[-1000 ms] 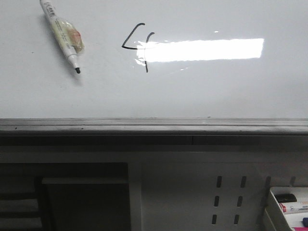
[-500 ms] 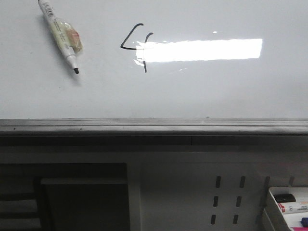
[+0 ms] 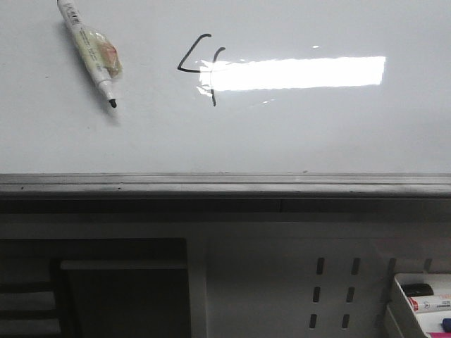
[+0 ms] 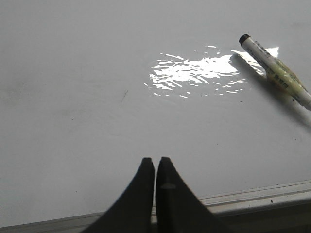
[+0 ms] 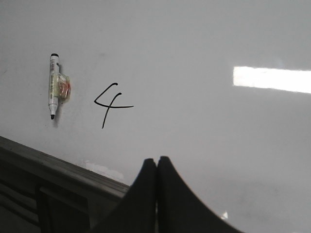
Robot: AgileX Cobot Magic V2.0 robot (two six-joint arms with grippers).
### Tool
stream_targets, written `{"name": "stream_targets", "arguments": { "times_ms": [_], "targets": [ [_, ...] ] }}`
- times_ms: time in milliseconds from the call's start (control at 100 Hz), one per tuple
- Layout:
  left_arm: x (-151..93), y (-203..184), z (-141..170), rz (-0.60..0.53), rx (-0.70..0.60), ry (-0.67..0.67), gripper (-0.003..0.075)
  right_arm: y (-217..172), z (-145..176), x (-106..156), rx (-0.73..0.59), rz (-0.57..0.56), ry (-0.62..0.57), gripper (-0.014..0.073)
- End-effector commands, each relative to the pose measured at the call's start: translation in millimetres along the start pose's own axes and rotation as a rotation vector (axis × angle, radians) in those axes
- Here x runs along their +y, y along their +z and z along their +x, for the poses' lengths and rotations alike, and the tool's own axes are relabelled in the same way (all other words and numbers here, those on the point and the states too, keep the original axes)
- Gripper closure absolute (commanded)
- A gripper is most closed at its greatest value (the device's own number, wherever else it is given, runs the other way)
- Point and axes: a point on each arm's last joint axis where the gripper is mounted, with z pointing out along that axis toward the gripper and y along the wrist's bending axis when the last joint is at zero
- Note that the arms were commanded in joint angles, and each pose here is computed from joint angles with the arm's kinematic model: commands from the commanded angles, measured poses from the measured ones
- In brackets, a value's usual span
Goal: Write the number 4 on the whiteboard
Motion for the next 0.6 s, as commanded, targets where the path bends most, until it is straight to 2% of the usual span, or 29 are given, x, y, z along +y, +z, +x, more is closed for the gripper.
{"name": "stream_targets", "arguments": {
  "times_ms": [0,320,410,460,540,550,590],
  "targets": [
    [0,-2,2,-0.004,-0.071,-0.013,0.0741,-1,-11,-3,-0.045,0.036,0.017,0.0659],
    [0,-2,2,-0.004,-0.071,-0.013,0.0741,-1,-11,-4,-0.049,0.046,0.015,0.0659],
    [0,-2,2,-0.004,-0.071,-0.013,0.0741,-1,-12,-10,-0.061,0.115,-0.029,0.0659],
    [0,-2,2,-0.004,-0.071,-0.013,0.0741,-1,-10,-15,-0.040,0.166,-0.084,0.0659],
    [0,-2,2,-0.004,-0.071,-0.013,0.0741,0,-7,-24,-0.012,0.262,-0.112,0.0659],
    [0,-2,2,-0.004,-0.071,-0.013,0.0741,0,-6,-25,-0.010,0.271,-0.086,0.0659],
    [0,-2,2,-0.004,-0.071,-0.013,0.0741,0,-2,-29,0.005,0.311,-0.124,0.0659]
  ]
}}
